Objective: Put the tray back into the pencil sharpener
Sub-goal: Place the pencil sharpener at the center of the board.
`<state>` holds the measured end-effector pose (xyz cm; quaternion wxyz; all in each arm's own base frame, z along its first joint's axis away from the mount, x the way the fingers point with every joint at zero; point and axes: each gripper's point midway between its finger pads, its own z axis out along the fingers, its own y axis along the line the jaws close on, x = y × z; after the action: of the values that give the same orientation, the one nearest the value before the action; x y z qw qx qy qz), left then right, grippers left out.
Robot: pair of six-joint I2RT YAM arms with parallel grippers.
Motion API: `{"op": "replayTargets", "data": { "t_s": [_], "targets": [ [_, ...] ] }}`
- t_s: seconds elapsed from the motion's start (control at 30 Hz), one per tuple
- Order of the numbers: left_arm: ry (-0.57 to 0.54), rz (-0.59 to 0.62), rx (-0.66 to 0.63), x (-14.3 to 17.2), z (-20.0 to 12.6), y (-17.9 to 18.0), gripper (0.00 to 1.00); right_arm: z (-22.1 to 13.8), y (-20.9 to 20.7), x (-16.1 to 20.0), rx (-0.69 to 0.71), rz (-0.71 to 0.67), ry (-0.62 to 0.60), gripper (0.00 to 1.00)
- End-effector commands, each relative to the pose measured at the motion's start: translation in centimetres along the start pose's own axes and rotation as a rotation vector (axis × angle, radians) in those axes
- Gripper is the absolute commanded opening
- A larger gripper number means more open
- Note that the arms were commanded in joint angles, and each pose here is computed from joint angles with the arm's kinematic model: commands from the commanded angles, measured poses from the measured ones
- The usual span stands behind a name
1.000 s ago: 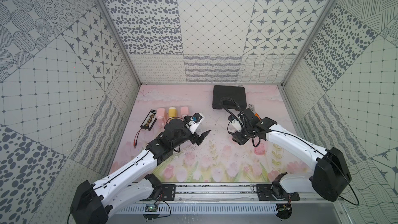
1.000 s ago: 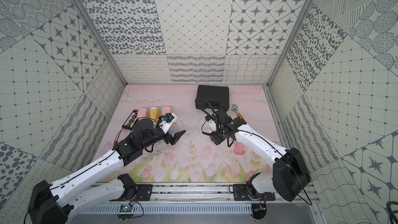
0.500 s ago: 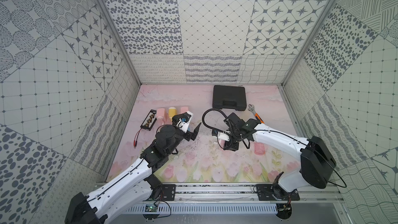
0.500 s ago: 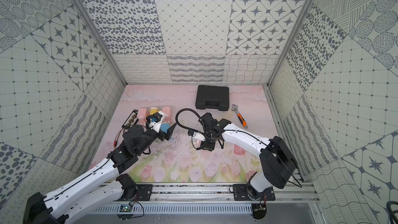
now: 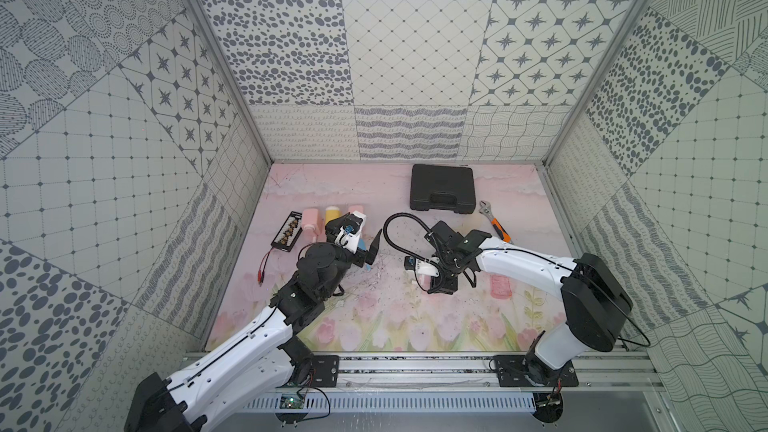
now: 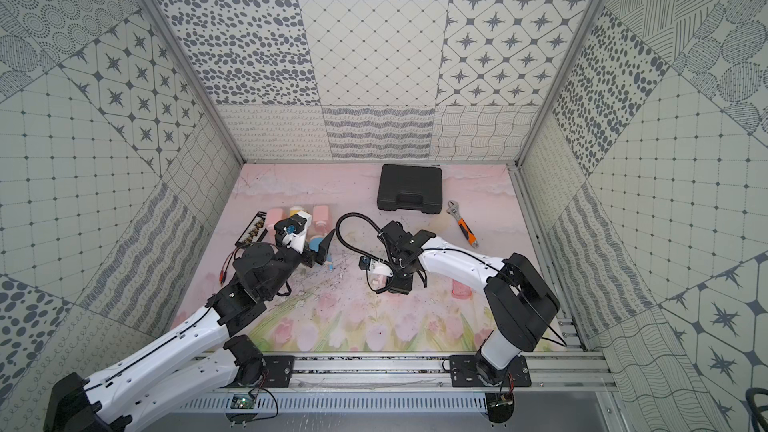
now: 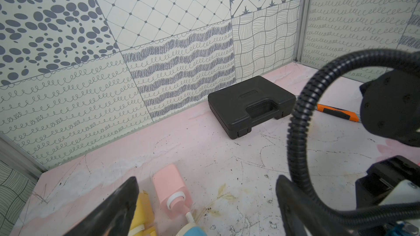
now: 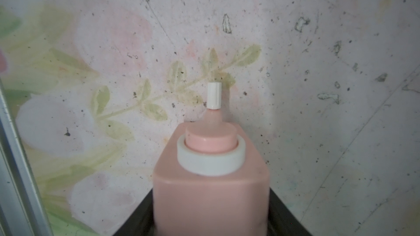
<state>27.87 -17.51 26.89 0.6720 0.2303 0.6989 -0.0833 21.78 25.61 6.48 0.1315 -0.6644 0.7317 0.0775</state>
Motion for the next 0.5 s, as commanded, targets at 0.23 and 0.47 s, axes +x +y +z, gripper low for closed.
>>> {"op": "replayTargets", "data": {
  "t_s": [0.23,0.47],
  "targets": [
    [-0.058,0.060,-0.047,-2.2,-0.3,1.2,0.94,-4.0,-0.5,-4.0,0.061,0.002,-0.195,0.79],
    [-0.043,0.158,0.094,-3.1,-1.0,-0.8,0.95,-13.3,-3.0,-6.6,0.283,0.398,-0.582,0.79]
  ]
}}
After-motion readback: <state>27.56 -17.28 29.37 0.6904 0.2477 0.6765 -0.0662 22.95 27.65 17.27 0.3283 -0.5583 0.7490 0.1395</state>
